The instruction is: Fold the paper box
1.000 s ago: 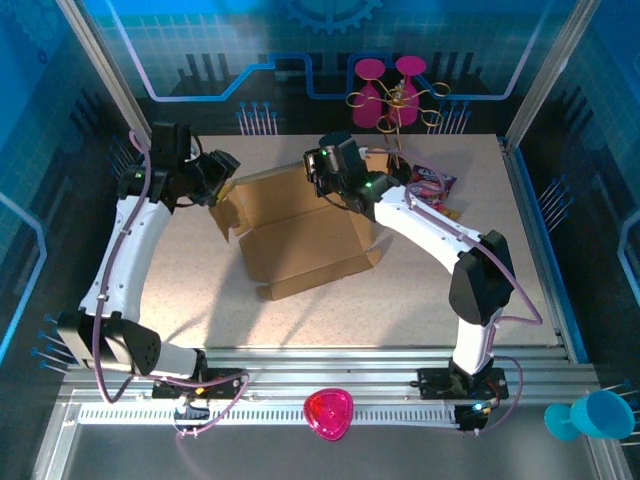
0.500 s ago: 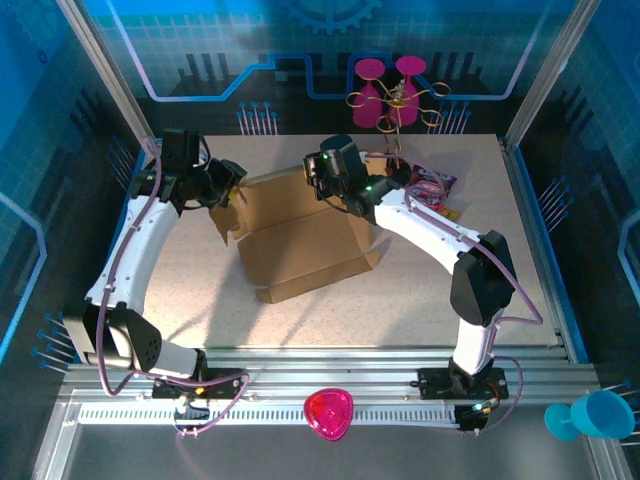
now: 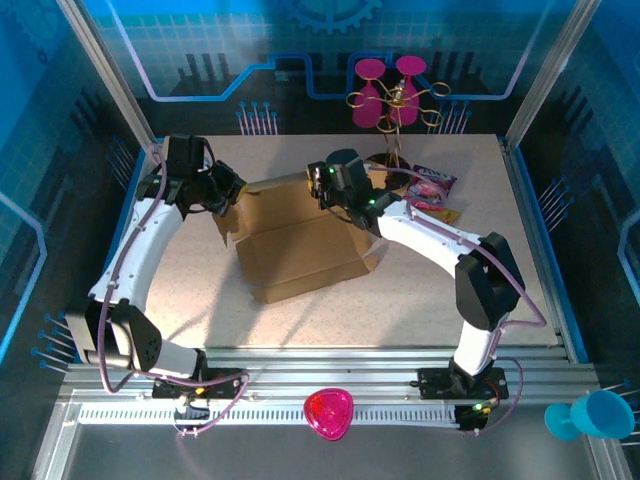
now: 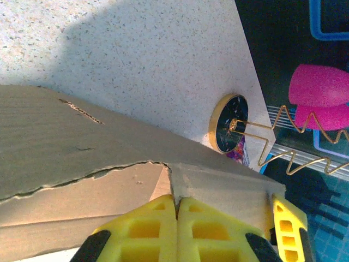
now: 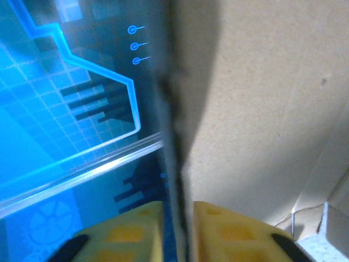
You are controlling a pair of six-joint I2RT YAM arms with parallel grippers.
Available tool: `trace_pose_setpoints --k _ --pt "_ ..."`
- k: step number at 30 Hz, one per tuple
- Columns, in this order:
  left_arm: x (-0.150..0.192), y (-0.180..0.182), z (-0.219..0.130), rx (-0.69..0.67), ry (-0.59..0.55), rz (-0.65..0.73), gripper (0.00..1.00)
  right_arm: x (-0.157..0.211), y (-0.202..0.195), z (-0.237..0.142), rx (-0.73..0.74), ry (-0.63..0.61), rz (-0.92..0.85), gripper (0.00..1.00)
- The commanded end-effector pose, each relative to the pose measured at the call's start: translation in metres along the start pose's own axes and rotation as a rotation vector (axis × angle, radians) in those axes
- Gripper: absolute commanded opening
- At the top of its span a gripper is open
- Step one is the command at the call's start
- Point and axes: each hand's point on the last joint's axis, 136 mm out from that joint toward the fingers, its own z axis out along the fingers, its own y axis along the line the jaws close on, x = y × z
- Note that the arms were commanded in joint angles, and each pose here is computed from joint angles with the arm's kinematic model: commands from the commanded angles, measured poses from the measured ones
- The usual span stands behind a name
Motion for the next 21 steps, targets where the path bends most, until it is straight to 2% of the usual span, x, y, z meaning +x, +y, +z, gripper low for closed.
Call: trace_pose_setpoints --k 1,5,10,21 --pt "-0.002 -0.004 -0.005 0.028 -0.022 -0.02 0.0 0.007 0.039 -0.017 -0.178 0.038 0.042 0.31" --pt "0.0 -0.001 -0.002 0.032 -0.012 -0.035 0.0 0.015 0.035 -0.016 -0.206 0.056 0.051 0.36" --pt "0.001 0.0 -0.002 0.033 -0.01 -0.04 0.0 0.025 0.023 -0.007 -0.195 0.07 0.056 0.37" --pt "0.004 0.002 -0.006 0.04 -0.008 -0.049 0.0 0.032 0.011 0.007 -0.167 0.068 0.055 0.26"
